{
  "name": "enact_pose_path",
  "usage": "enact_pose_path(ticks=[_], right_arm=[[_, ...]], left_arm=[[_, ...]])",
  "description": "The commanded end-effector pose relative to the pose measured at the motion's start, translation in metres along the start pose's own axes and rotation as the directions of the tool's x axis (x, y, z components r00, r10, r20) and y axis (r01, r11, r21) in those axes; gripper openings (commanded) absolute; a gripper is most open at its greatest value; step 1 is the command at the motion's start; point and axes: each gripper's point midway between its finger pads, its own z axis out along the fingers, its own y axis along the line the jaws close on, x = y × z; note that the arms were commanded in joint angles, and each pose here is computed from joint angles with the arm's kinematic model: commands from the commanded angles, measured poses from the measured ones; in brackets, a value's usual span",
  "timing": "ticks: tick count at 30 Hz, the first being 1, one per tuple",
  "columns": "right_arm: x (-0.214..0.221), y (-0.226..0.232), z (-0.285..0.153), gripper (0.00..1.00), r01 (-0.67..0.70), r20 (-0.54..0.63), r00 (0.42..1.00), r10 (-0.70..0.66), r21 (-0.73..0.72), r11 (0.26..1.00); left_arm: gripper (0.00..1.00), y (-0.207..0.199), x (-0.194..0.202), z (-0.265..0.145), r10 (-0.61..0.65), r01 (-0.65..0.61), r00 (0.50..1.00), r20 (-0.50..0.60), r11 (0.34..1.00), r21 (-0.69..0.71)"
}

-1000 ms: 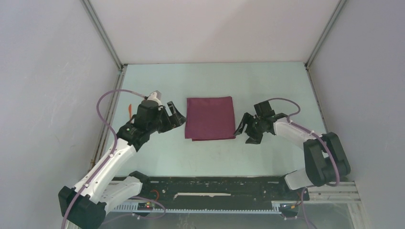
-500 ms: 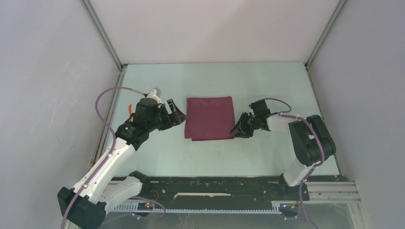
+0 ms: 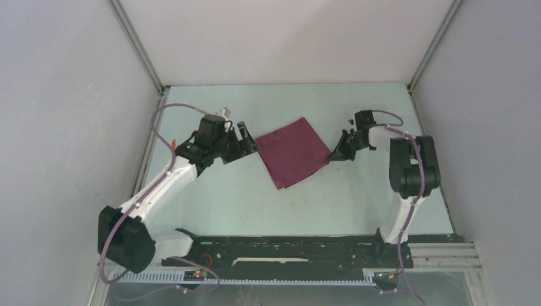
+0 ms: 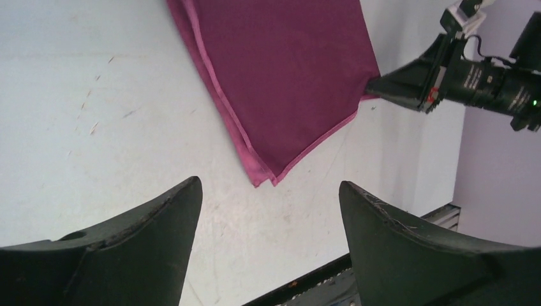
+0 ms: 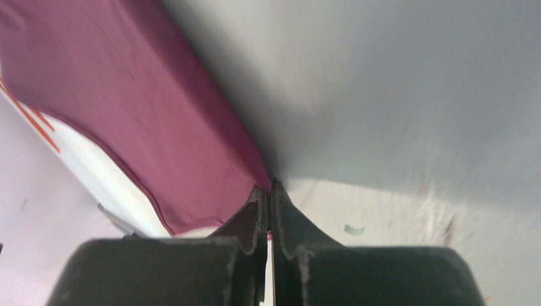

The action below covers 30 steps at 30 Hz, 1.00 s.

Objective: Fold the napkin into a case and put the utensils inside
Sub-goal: Rotate the square-folded napkin at the center of the board.

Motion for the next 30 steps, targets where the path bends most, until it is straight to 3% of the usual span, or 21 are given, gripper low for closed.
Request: enact_pose_path(ticks=[1, 3, 5, 7, 9, 12, 15, 18, 23, 30], right_arm=[[-0.045, 0.0, -0.006, 0.0, 0.111, -0.029, 0.994, -0.11, 0.051, 0.993], [-0.074, -0.008, -0.008, 0.02, 0.131, -0.016, 0.991, -0.13, 0.132, 0.983], [-0.113, -0.01, -0.013, 0.19, 0.166, 0.044, 0.983, -0.179, 0.214, 0.963], [-0.156, 0.002, -0.017, 0.46, 0.195, 0.142, 0.963, -0.231, 0.231, 0.953], [-0.189, 0.013, -0.032, 0.57, 0.186, 0.199, 0.95, -0.24, 0.256, 0.949], [-0.201, 0.025, -0.063, 0.73, 0.145, 0.258, 0.94, -0.223, 0.289, 0.946], [-0.177, 0.045, -0.092, 0.76, 0.134, 0.285, 0.939, -0.195, 0.22, 0.966], [-0.117, 0.051, -0.084, 0.76, 0.153, 0.235, 0.958, -0.165, 0.068, 0.986], [-0.045, 0.058, -0.078, 0.74, 0.18, 0.17, 0.972, -0.162, -0.099, 0.979], [0.01, 0.051, -0.062, 0.72, 0.226, 0.085, 0.972, -0.22, -0.068, 0.972]], left_arm=[[0.85, -0.035, -0.038, 0.012, -0.025, 0.023, 1.0, 0.015, 0.992, 0.123], [0.85, -0.033, -0.047, 0.03, -0.04, 0.039, 0.999, 0.0, 0.993, 0.107], [0.86, -0.031, -0.056, 0.046, -0.06, 0.063, 0.998, -0.03, 0.993, 0.098], [0.86, -0.031, -0.064, 0.067, -0.078, 0.084, 0.995, -0.063, 0.991, 0.105], [0.86, -0.024, -0.07, 0.09, -0.074, 0.081, 0.994, -0.085, 0.993, 0.084], [0.84, -0.019, -0.074, 0.128, -0.048, 0.063, 0.986, -0.16, 0.994, 0.088], [0.83, -0.009, -0.074, 0.159, 0.001, 0.016, 0.977, -0.212, 0.997, 0.077], [0.85, 0.003, -0.075, 0.183, 0.078, -0.062, 0.967, -0.242, 0.995, 0.074], [0.85, 0.035, -0.08, 0.2, 0.166, -0.189, 0.94, -0.299, 0.981, -0.051], [0.77, 0.032, -0.051, 0.211, 0.124, -0.119, 0.918, -0.377, 0.992, 0.037]])
